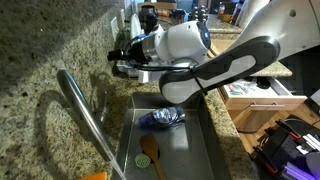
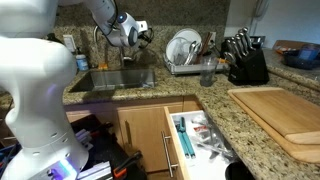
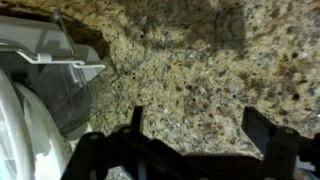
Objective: Close both the tap and the top drawer
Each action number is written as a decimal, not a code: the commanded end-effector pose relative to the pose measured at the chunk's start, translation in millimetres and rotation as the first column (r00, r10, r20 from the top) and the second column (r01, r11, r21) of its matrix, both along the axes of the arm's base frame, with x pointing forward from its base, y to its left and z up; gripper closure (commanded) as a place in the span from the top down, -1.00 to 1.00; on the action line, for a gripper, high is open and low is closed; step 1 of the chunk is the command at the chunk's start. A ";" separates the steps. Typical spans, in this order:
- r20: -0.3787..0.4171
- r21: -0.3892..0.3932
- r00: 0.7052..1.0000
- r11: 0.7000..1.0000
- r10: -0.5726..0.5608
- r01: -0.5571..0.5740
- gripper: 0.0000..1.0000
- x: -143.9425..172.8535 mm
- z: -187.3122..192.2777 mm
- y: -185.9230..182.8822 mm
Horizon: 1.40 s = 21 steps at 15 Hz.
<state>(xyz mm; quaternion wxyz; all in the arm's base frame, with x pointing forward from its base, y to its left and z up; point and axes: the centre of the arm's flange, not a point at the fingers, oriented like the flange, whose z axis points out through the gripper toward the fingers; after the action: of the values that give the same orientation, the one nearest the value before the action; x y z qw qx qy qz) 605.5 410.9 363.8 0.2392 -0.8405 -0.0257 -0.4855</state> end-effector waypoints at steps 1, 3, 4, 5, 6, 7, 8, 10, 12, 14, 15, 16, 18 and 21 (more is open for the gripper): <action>0.004 -0.007 1.000 1.000 -0.005 0.005 1.00 2.0 -0.4 -2.9; -0.103 0.030 0.995 0.999 -0.008 0.012 1.00 1.5 -7.3 0.6; -0.167 0.014 0.986 0.999 -0.029 0.031 1.00 0.9 -22.0 1.2; -0.217 -0.004 0.975 0.999 -0.046 0.047 1.00 -2.7 -40.7 1.4; -0.270 -0.023 0.961 0.998 -0.065 0.061 1.00 -5.1 -52.5 -0.2; -0.319 -0.045 0.944 0.996 -0.084 0.073 1.00 -7.2 -65.1 -2.4; -0.236 -0.028 0.970 0.999 -0.052 0.047 1.00 -4.3 -48.0 3.5; -0.248 -0.035 0.967 0.998 -0.057 0.049 1.00 -5.0 -55.4 2.7; -0.243 -0.030 0.968 0.998 -0.054 0.048 1.00 -4.5 -52.1 4.3; -0.252 -0.043 0.966 0.998 -0.049 0.040 1.00 -5.1 -64.2 10.3; -0.290 -0.072 0.954 0.996 -0.071 0.052 1.00 -3.2 -82.7 13.2; -0.320 -0.091 0.944 0.994 -0.080 0.053 1.00 -3.8 -99.6 16.6; -0.392 -0.087 0.916 0.995 -0.082 0.052 1.00 -8.3 -127.1 25.5; -0.373 -0.096 0.925 0.994 -0.077 0.044 1.00 -18.1 -130.4 18.7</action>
<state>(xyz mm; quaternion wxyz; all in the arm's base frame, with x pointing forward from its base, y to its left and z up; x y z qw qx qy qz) 587.4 429.8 233.2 0.1882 -0.9279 0.0259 -0.3208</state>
